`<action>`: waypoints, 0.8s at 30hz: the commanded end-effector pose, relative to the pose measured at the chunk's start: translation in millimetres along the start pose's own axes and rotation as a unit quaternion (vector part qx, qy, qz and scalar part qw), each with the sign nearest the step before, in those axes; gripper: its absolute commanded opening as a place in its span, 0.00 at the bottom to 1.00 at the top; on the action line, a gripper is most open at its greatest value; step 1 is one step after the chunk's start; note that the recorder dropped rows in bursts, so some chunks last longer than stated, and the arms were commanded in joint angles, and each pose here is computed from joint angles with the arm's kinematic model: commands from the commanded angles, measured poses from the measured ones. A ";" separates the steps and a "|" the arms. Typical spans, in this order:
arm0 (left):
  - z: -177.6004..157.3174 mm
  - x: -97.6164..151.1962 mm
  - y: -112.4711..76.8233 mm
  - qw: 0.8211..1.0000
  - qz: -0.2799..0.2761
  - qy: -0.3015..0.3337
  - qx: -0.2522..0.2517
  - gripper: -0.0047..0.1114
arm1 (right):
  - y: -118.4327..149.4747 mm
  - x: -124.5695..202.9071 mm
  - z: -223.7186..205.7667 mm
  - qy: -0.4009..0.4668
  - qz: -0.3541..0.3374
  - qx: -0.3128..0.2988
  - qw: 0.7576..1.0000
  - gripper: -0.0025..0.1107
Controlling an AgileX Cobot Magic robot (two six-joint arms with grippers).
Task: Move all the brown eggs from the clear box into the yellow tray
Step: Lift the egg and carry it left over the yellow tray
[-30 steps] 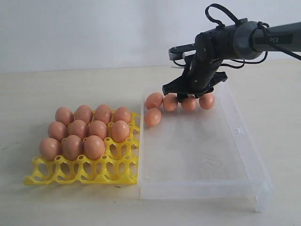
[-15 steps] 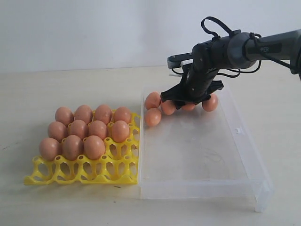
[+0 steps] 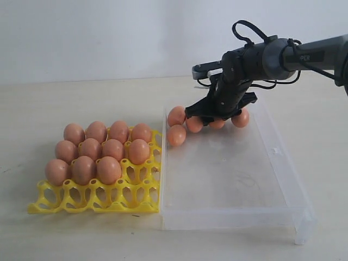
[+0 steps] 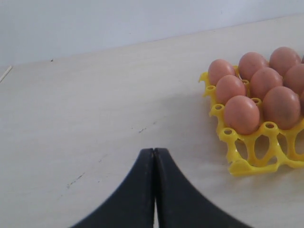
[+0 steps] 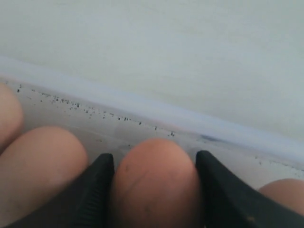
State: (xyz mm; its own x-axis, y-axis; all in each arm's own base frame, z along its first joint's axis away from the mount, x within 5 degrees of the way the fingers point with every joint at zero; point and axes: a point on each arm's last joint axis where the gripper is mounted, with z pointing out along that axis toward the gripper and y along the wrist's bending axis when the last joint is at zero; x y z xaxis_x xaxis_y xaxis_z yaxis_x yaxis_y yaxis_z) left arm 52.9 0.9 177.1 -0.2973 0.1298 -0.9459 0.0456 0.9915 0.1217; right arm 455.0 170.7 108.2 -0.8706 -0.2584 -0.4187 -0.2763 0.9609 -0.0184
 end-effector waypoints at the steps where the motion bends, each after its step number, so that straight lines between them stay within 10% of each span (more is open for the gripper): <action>1: -0.8 -2.0 -0.1 1.000 -0.002 -0.008 0.002 0.04 | -1.7 -3.8 -5.5 -0.006 -0.005 -0.001 1.000 0.02; 17: -0.8 -2.0 -0.1 1.000 -0.002 -0.008 0.002 0.04 | 1.9 0.8 -82.2 -0.157 0.009 -0.034 0.987 0.02; 24: -0.8 -2.0 -0.1 1.000 -0.002 -0.008 0.002 0.04 | 43.4 36.5 -111.7 -0.229 -0.052 -0.075 0.969 0.02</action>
State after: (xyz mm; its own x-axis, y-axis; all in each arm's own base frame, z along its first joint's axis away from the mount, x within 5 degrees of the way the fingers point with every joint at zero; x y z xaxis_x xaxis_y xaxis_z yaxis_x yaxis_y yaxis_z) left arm 52.9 0.9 177.1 -0.2973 0.1298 -0.9459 0.0456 0.9915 0.1217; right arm 384.0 177.7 185.0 -0.6461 -0.2224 -0.7301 -0.3736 0.9263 0.0484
